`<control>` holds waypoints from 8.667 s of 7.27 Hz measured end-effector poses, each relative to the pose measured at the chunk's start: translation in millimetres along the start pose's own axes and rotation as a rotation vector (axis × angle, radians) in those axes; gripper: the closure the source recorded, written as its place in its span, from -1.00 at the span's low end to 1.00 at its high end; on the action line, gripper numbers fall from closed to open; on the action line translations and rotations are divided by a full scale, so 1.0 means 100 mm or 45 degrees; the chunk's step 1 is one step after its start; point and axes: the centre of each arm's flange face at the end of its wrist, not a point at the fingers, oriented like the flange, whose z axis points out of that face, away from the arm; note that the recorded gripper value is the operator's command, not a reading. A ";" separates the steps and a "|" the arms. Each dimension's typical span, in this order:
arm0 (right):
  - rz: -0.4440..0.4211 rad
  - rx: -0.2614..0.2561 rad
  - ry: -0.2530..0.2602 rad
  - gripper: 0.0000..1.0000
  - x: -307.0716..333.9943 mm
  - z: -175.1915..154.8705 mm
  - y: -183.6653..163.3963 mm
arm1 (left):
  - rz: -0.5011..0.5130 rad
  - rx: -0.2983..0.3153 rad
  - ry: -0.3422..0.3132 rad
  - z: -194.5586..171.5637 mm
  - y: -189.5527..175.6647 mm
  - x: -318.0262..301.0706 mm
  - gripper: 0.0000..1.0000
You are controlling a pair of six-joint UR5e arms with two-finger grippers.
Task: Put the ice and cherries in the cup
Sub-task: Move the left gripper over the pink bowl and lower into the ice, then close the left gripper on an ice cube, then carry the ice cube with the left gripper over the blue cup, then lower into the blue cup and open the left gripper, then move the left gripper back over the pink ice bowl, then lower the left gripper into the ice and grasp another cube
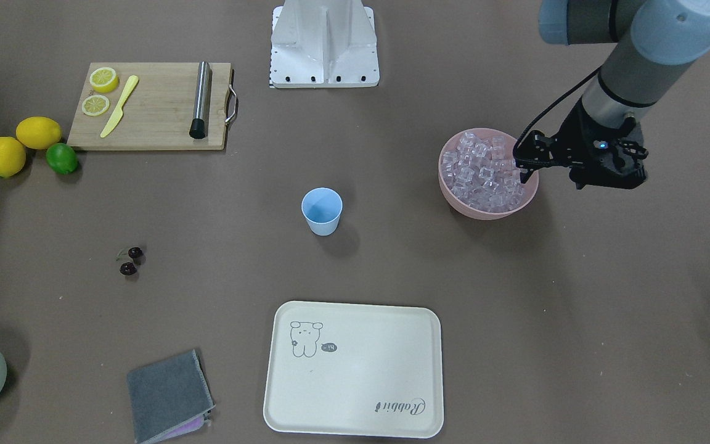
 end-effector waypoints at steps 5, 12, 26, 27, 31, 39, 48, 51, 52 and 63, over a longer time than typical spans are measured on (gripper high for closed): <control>0.008 -0.010 -0.002 -0.98 -0.03 0.07 -0.29 | -0.058 -0.039 -0.026 0.78 0.62 0.66 -0.93; 0.015 0.027 0.036 -0.98 -0.12 -0.14 0.10 | -0.100 -0.018 0.053 1.33 1.02 0.55 -0.93; 0.006 0.023 0.024 -0.98 -0.19 -0.13 0.15 | -0.042 0.064 0.130 0.47 0.42 1.29 1.00; 0.004 0.016 0.017 -0.98 -0.21 -0.09 0.14 | -0.036 0.072 0.125 0.18 0.22 1.67 1.00; -0.002 0.009 0.010 -0.98 -0.22 -0.05 0.11 | -0.048 0.172 0.156 0.49 -0.23 2.84 1.00; -0.002 0.012 -0.006 -0.98 -0.23 -0.05 0.11 | 0.009 0.224 0.221 0.92 -0.15 3.38 1.00; 0.006 0.005 -0.007 -0.99 -0.21 -0.03 0.16 | -0.039 0.238 0.263 0.72 -0.03 2.97 -0.95; 0.008 0.003 -0.008 -0.98 -0.21 -0.02 0.17 | -0.191 0.171 0.253 0.35 0.32 1.17 -0.95; 0.007 0.004 -0.008 -0.99 -0.21 -0.03 0.18 | -0.289 0.138 0.209 0.40 0.50 0.75 -0.95; -0.011 0.013 -0.005 -0.98 -0.24 -0.06 0.14 | -0.416 -0.033 0.073 1.12 1.36 0.52 -0.16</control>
